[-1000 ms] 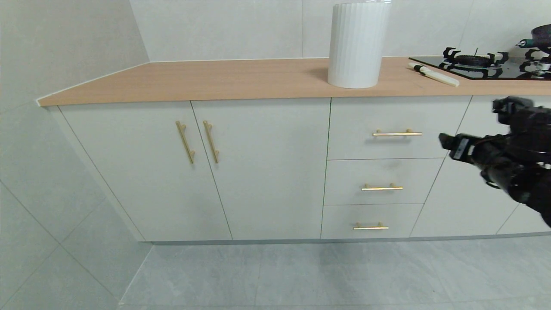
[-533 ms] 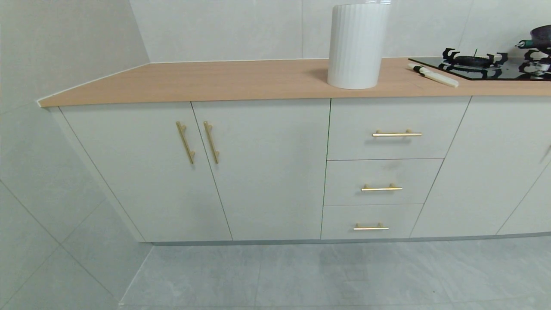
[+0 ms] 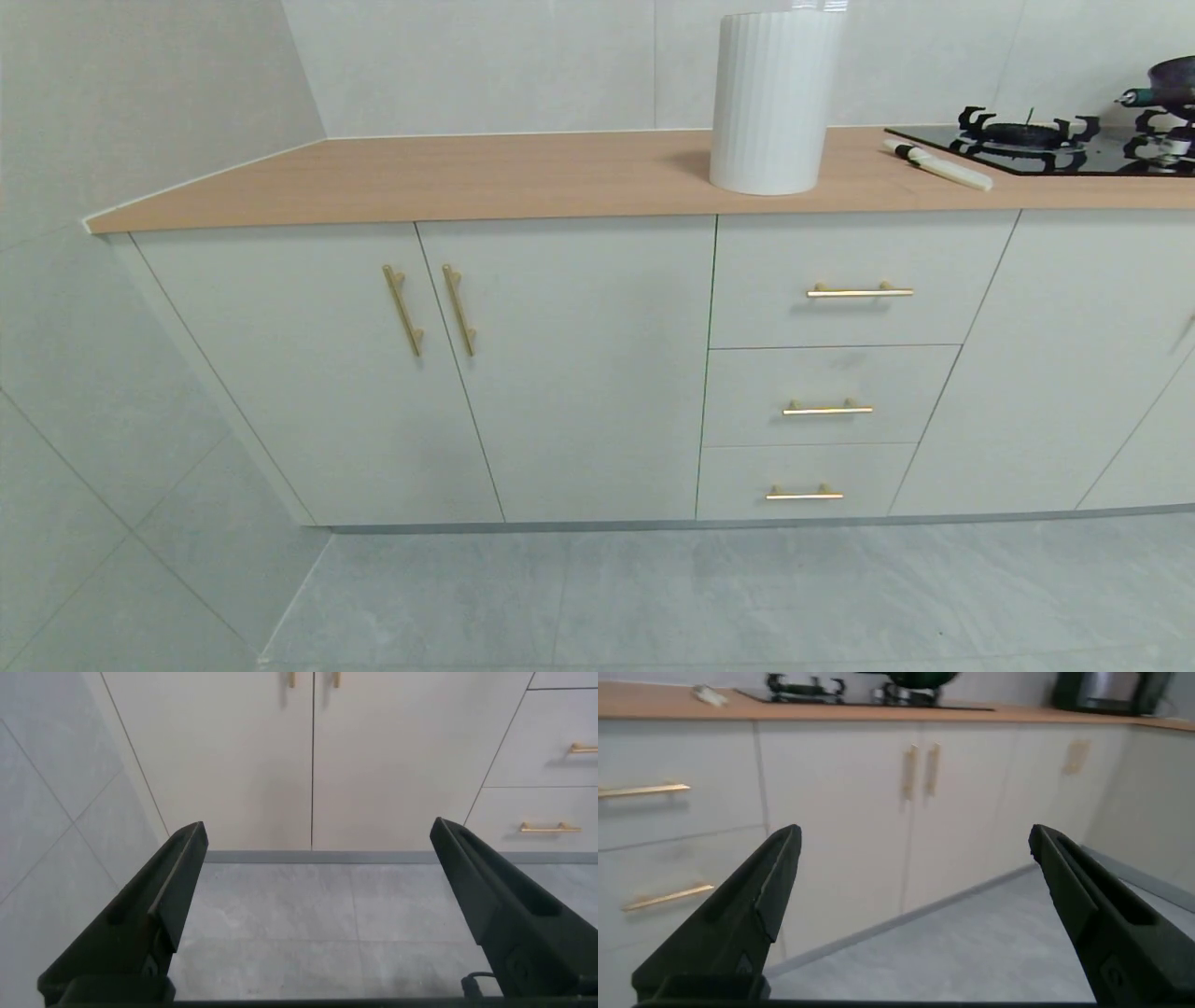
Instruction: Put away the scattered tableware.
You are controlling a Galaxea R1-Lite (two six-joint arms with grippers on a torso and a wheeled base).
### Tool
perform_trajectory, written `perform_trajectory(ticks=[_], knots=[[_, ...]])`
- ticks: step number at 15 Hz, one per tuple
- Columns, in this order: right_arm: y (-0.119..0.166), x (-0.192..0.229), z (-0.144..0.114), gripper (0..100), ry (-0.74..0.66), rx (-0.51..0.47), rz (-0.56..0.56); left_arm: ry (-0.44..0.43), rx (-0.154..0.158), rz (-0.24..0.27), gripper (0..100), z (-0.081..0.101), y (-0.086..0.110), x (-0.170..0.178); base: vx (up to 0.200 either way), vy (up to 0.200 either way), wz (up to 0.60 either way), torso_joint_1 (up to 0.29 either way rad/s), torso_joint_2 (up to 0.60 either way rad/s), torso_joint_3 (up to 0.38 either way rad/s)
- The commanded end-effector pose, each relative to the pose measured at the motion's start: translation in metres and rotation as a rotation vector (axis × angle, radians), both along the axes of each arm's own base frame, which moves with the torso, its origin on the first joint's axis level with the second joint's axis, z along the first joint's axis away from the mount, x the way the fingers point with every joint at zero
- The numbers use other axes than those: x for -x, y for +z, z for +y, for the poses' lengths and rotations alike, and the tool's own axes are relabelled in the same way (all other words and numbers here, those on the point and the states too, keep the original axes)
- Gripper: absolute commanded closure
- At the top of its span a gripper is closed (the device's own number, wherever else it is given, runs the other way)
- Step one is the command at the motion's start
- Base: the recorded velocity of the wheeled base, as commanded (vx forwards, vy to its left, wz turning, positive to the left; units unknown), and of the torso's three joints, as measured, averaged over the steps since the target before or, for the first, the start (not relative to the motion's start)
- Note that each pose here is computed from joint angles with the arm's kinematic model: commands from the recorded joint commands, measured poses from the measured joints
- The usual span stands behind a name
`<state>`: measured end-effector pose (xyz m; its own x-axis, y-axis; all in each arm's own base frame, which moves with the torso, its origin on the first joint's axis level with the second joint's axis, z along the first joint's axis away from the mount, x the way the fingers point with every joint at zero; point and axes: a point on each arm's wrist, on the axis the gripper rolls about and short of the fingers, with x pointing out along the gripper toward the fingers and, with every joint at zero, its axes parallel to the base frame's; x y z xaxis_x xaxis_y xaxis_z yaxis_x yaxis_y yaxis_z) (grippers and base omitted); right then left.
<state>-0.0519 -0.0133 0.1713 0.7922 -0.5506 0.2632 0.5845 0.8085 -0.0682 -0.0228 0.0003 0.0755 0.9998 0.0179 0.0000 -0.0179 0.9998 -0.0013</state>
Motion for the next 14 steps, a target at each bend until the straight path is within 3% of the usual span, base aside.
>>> perform_trajectory(ticks=[1,5,6,7,11,14], knots=[[-0.02,0.005,0.001,0,0.009,0.005,-0.031,0.001,0.0,0.0,0,0.0,0.0,0.0,0.0,0.0,0.0,0.0,0.0,0.0],[-0.075,-0.027,0.009,0,0.37,0.061,0.101,0.001,0.0,0.0,0,0.0,0.0,0.0,0.0,0.0,0.0,0.0,0.0,0.0],[-0.078,-0.027,0.009,0,0.399,0.051,0.123,0.001,0.002,0.0,0,0.0,0.0,0.0,0.0,0.0,0.0,0.0,0.0,0.0],[-0.088,-0.029,0.011,0,0.492,-0.017,0.2,0.001,0.0,0.0,0,0.0,0.0,0.0,0.0,0.0,0.0,0.0,0.0,0.0],[-0.091,-0.029,0.011,0,0.533,-0.174,0.176,0.001,0.002,0.0,0,0.0,0.0,0.0,0.0,0.0,0.0,0.0,0.0,0.0],[-0.096,-0.029,0.012,0,0.557,-0.165,0.233,0.001,0.0,0.0,0,0.0,0.0,0.0,0.0,0.0,0.0,0.0,0.0,0.0]])
